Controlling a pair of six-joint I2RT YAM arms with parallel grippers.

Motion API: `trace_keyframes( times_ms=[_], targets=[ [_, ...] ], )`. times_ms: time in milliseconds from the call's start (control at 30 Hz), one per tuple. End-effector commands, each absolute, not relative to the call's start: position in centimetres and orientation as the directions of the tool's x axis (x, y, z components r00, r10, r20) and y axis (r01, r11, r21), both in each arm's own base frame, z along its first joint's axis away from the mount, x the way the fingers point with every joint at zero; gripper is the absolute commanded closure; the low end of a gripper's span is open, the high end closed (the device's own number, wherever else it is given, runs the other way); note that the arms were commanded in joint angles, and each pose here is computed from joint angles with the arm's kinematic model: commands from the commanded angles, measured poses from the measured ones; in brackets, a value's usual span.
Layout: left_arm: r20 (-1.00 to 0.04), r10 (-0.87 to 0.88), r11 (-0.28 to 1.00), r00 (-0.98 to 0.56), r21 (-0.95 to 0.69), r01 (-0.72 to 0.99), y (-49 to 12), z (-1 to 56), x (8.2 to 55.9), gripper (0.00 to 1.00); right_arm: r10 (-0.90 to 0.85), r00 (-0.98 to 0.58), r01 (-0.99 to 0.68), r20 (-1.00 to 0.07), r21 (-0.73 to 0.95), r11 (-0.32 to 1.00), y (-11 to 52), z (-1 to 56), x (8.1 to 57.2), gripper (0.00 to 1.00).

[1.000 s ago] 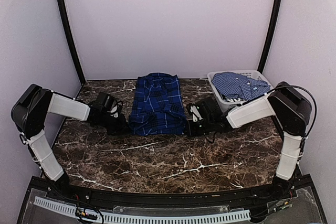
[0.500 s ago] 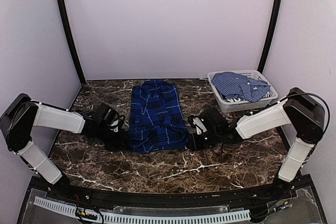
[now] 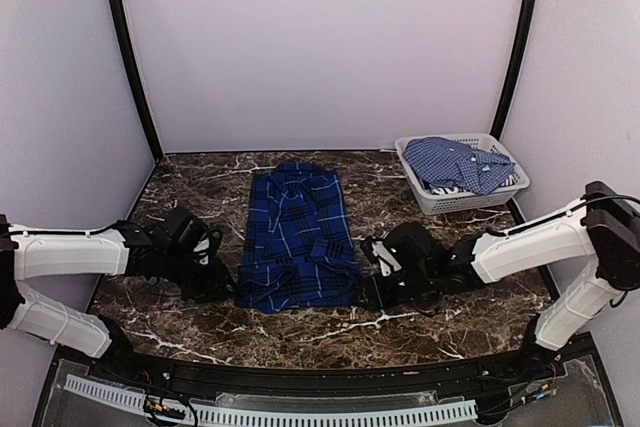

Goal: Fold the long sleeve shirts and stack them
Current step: Move the 2/3-rectangle-folded shirt to the center of the board, then smooth out the 2/3-rectangle-folded shirt at the center of the board.

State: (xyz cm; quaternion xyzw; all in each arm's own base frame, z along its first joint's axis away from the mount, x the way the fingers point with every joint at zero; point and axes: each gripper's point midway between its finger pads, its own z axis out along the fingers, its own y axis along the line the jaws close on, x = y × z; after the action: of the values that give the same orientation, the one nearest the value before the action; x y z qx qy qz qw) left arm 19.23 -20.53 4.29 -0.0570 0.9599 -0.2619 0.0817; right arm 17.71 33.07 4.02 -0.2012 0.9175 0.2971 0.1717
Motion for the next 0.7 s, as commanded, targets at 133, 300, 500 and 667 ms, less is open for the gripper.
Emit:
trace_keyframes(
  times_ms=[133,300,500,667],
  targets=[
    [-0.144,-0.124,0.848,-0.982,-0.529,-0.029,-19.8,7.0,17.4,0.64,-0.29,-0.797,-0.526,-0.53,0.372,0.765,32.5,7.4,19.4,0.51],
    [-0.195,-0.091,0.79,-0.977,-0.611,0.049,-21.6,8.8,18.0,0.54,-0.307,-0.782,-0.546,-0.542,0.359,0.757,33.5,7.0,20.7,0.51],
    [-0.185,-0.044,0.799,-0.982,-0.597,0.076,-22.5,7.6,18.6,0.51,-0.313,-0.771,-0.559,-0.554,0.355,0.749,34.8,6.7,22.2,0.51],
    [-0.191,-0.013,0.783,-0.981,-0.612,0.109,-24.3,7.6,19.4,0.52,-0.31,-0.765,-0.561,-0.564,0.349,0.751,35.7,7.3,23.2,0.56]
  ],
)
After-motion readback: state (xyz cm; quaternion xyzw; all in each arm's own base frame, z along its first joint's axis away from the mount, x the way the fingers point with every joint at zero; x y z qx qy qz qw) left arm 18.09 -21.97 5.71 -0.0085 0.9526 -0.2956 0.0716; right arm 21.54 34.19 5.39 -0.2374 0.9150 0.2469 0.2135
